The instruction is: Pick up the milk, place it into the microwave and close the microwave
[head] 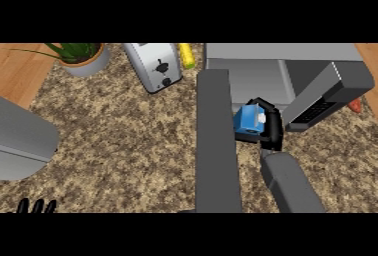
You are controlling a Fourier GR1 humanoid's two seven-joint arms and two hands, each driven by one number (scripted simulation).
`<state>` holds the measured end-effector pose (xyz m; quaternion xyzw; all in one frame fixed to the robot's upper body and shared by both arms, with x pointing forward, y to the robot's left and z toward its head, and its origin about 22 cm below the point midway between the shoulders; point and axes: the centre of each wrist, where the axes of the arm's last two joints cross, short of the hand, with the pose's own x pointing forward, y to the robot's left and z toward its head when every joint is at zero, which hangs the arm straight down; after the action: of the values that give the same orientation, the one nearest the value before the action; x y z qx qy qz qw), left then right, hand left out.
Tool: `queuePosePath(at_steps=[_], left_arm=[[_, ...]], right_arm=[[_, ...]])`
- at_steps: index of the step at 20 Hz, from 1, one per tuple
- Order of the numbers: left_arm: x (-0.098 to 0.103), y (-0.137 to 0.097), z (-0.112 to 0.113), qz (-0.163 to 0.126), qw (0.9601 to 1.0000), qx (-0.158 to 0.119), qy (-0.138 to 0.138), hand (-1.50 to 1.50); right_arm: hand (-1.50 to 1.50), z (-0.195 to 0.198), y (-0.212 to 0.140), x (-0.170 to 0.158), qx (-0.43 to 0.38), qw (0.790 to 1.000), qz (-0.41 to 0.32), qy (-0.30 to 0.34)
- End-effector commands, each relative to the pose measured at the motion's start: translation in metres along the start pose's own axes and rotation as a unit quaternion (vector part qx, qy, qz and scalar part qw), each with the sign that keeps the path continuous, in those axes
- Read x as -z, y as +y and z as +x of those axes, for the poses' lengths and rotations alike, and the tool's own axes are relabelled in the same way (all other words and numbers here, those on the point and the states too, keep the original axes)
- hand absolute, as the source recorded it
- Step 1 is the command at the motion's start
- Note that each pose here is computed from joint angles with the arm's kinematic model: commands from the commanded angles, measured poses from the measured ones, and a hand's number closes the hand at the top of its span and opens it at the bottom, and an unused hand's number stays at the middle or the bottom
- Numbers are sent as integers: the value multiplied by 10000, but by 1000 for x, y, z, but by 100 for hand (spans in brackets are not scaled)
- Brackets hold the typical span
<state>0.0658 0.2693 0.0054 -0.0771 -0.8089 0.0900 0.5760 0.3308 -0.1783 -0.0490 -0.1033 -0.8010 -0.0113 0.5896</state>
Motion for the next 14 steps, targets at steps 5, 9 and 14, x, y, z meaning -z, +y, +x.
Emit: queuePosePath(at_steps=[5,9,14], left_arm=[[-3,3,9,-6,10000,64,1,-150],[2,10,4,-150,9999,20,6,-150],[-2,13,-12,-189,9998,-37,51,-150]], right_arm=[[150,-22,8,30,-355,9988,-196,268],[150,-19,0,48,-986,9943,-332,231],[150,-24,-23,53,-1262,9907,-391,311]])
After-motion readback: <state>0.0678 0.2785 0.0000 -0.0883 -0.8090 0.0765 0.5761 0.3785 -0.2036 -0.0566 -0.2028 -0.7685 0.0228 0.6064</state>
